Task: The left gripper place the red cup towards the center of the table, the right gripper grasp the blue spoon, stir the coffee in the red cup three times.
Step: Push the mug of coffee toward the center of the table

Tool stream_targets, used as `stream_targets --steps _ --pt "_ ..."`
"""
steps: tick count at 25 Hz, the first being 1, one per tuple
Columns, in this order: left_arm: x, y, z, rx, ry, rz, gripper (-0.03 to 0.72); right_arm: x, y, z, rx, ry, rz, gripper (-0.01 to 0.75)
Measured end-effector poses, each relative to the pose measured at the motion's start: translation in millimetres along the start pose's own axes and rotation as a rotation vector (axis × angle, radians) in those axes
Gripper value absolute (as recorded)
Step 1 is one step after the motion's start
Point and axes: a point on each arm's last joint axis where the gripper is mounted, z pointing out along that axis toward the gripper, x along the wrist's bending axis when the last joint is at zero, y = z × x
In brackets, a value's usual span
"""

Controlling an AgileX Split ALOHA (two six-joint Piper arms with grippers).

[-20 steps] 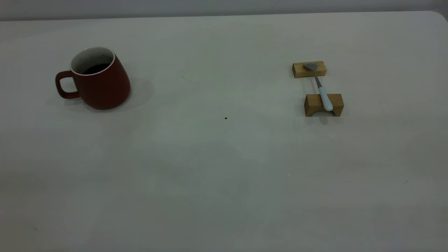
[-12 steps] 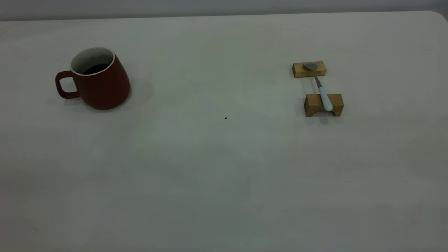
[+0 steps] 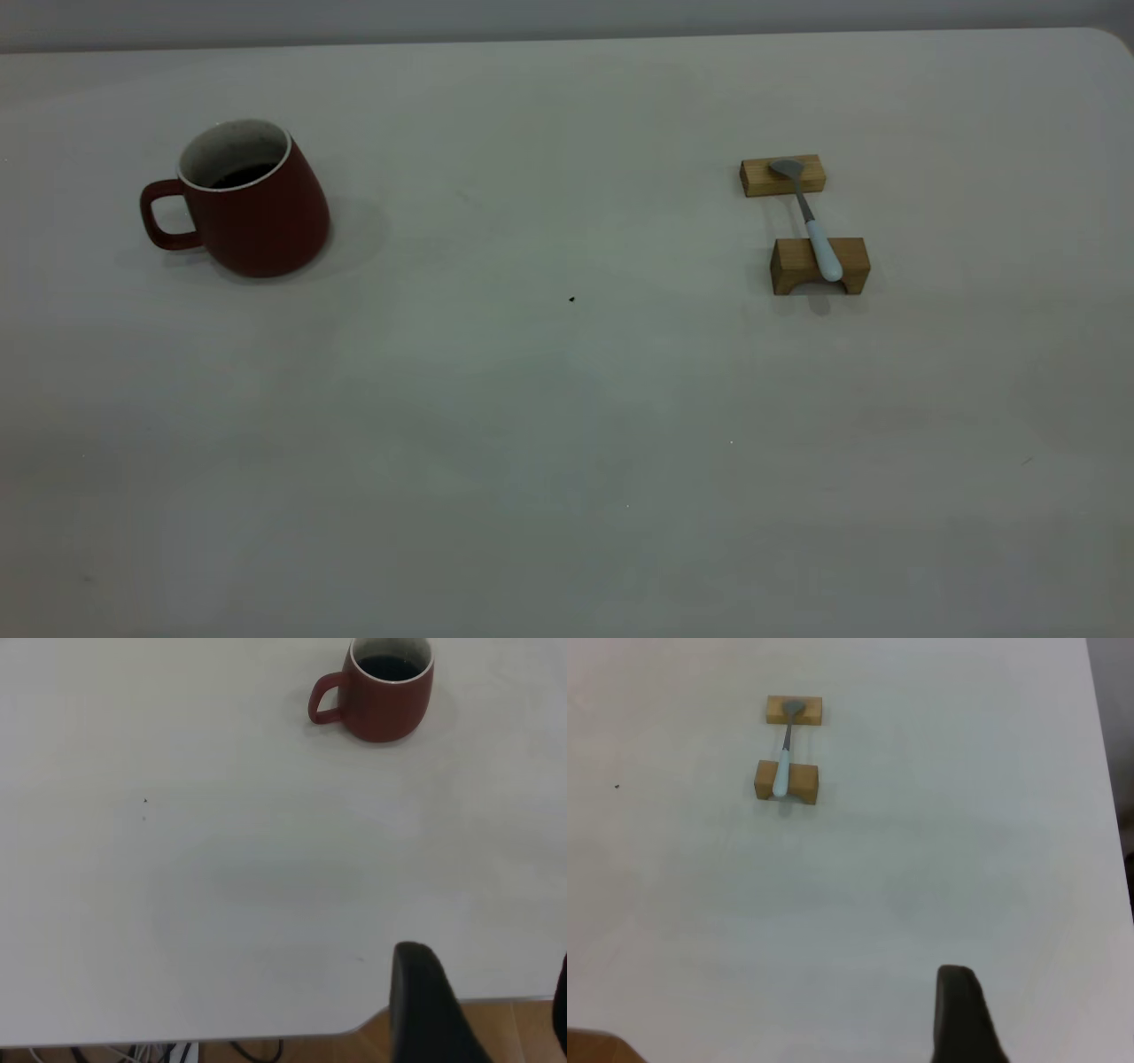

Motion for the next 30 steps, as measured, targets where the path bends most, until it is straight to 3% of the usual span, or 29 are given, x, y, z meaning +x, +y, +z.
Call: stream_targets --steps 17,21,26,30 --pt "1 1 1 0.010 0.006 0.002 0.424 0 0 0 0.000 0.000 0.000 0.493" --pt "5 17 12 0.112 0.054 0.027 0.424 0 0 0 0.000 0.000 0.000 0.493" --pt "10 67 40 0.243 0.114 0.094 0.424 0 0 0 0.000 0.000 0.000 0.493" --pt "9 113 84 0.370 0.102 0.190 0.486 0 0 0 0.000 0.000 0.000 0.493"
